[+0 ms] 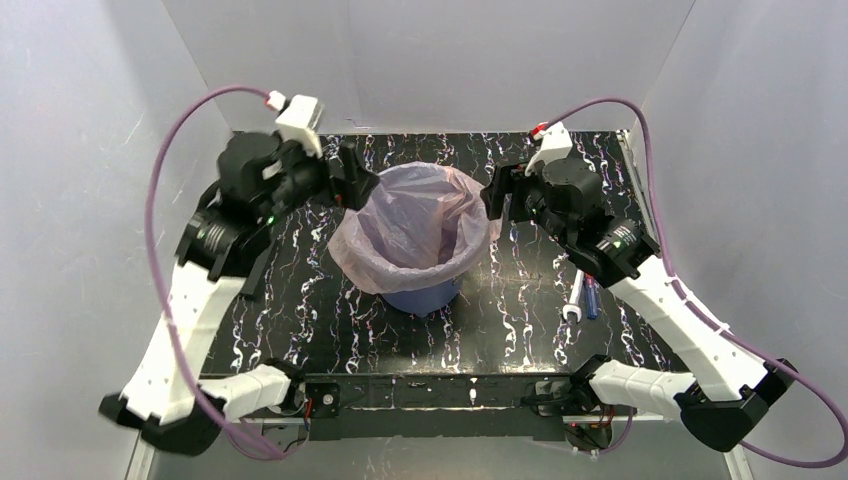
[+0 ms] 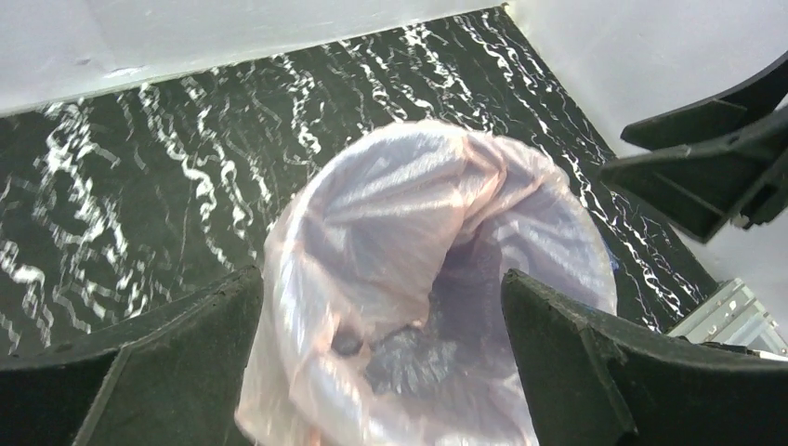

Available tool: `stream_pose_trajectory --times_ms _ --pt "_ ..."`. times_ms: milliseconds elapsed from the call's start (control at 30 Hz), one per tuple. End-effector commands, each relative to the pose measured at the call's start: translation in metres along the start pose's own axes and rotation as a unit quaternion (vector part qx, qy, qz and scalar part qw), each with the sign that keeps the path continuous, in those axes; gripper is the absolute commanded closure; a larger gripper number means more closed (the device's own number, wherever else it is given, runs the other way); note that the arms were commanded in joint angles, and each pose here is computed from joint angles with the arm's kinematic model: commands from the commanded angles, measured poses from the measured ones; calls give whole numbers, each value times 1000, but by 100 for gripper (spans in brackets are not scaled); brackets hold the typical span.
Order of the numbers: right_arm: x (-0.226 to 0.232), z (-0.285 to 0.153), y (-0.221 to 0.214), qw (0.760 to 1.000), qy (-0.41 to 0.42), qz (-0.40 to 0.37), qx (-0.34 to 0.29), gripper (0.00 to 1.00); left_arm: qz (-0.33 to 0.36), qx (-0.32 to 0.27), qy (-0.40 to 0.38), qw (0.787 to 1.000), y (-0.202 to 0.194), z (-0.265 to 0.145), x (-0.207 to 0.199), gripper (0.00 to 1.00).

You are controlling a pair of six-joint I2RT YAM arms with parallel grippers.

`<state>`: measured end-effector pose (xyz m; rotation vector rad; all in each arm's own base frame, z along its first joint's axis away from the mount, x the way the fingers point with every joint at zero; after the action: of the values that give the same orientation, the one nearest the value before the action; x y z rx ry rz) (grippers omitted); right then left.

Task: Put the trash bags into the trash bin
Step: Adjust the trash bag in the trash bin.

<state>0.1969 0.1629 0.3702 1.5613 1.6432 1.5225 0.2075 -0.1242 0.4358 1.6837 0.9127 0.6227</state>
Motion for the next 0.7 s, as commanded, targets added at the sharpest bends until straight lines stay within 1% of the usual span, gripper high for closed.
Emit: stream_pose_trajectory --times_ms 0,67,133,167,233,300,367,533,600,667 --pt "-3 -6 6 999 -9 30 -44 19 -50 -13 84 995 -29 -45 3 2" --pt "-7 -9 3 999 -22 28 -38 20 -78 -19 128 989 -47 -70 4 2" --pt "-12 -12 0 998 -44 24 -35 20 -98 -23 136 986 -66 -87 1 2" --pt "-16 -13 -1 997 -60 21 -35 20 -103 -19 140 985 -76 -94 -1 2" --pt "-23 -14 -5 995 -91 10 -32 20 -111 9 149 983 -95 -103 -2 2" --pt "-31 -13 -10 992 -125 -1 -24 20 -128 42 158 978 -109 -107 -3 2" --pt "-36 -13 -16 989 -147 -7 -16 20 -145 63 168 973 -120 -108 -4 2" --pt "-44 -11 -30 986 -167 -14 11 20 -174 83 181 964 -141 -109 -5 2" --pt "-47 -9 -36 985 -169 -13 24 21 -183 93 191 960 -145 -111 -5 2" --pt "-47 -8 -39 986 -164 -9 36 24 -193 90 176 961 -147 -110 -8 2"
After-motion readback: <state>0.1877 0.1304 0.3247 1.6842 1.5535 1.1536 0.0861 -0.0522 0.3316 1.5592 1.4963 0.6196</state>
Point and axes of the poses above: each gripper's point midway between its finger pads, its own z axis out along the fingers, its own x axis along the line the jaws close on, y = z × x, the point moved 10 cm from there along -z, back along the fingers, and after that the axes turned 11 degrees about z, right-handed, at the moved point
